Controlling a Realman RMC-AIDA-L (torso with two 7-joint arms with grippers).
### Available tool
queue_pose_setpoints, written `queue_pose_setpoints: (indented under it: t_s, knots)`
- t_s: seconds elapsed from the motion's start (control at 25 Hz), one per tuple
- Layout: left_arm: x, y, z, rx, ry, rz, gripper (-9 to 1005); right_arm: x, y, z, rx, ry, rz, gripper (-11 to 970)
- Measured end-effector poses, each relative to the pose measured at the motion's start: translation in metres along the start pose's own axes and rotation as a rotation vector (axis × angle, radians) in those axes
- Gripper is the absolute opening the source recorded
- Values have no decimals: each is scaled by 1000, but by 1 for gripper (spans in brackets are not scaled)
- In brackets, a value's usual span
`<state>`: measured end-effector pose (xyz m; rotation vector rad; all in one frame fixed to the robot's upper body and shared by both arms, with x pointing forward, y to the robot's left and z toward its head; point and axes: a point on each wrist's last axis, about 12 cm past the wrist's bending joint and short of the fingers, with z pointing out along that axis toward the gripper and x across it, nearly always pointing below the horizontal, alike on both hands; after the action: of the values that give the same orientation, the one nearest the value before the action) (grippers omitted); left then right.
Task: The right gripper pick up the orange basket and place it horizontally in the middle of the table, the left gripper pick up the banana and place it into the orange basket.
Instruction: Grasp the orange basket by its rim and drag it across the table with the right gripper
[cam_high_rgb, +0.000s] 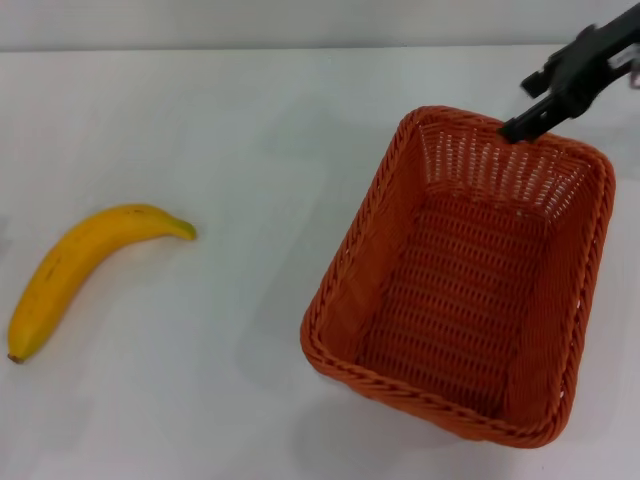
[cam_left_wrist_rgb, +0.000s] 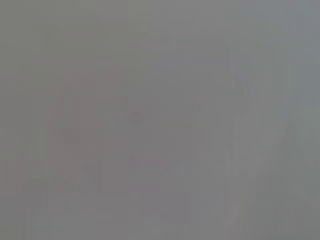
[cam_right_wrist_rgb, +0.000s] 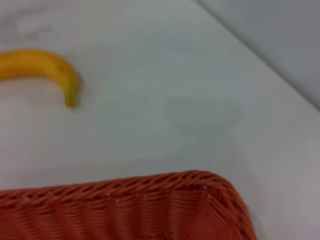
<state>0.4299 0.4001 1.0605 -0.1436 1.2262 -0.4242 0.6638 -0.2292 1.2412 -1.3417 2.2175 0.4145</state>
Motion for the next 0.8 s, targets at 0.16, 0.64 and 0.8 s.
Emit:
queue_pose_setpoints:
  t_s: [0.16,0.64,0.8]
  knots:
    - [1,0,-5,-11,3,2,884,-12,8,21,30,53,-52,777]
    - [3,-2,-12,-18,19,-1,883,-22,11,54,102,215,-151,770]
    - [5,-3,-15,-26,24,-5,883,-18,12,64,129,286,-189,768]
